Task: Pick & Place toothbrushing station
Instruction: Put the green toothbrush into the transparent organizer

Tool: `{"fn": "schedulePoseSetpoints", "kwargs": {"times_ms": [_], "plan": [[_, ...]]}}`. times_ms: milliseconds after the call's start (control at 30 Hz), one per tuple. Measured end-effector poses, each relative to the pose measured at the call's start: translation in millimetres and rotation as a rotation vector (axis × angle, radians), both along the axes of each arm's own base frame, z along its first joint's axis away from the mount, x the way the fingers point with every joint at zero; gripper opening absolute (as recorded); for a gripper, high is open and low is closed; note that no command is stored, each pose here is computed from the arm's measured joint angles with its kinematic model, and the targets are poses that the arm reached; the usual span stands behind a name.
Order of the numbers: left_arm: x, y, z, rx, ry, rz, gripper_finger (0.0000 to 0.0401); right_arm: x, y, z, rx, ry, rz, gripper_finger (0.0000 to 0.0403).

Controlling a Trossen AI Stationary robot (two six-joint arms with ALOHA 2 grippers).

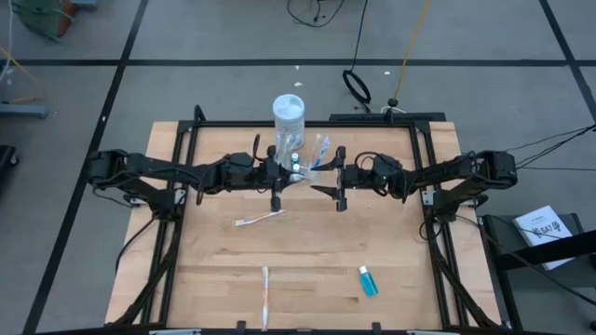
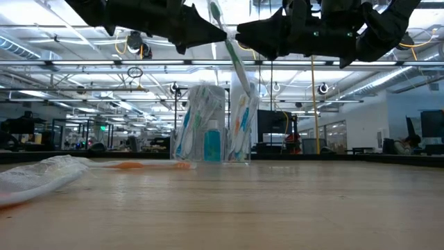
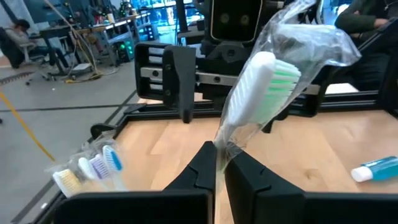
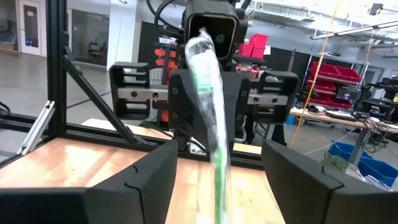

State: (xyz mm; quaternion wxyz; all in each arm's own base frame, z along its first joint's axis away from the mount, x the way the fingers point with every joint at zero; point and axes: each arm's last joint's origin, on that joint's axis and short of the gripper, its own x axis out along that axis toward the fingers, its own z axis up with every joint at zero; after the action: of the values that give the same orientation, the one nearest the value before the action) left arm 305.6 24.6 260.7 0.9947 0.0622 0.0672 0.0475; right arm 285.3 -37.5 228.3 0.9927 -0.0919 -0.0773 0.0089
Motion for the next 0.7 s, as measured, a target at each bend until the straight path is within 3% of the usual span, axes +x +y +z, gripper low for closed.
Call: {"fn": "schedulePoseSetpoints", "kwargs": {"times_ms": [267,700], "plan": [[4.1,0.3,5.6,-0.058,0.052,0.009,0.0014,-0.2,0.1,1.6,0.025,-0.016,0.005,0.0218],[47.5,3.7,-8.6,-0.073,0.198,0.014,0.0018,0.5,-0.5,-3.1,0.022,0.034,0.000,0.0216]]}}
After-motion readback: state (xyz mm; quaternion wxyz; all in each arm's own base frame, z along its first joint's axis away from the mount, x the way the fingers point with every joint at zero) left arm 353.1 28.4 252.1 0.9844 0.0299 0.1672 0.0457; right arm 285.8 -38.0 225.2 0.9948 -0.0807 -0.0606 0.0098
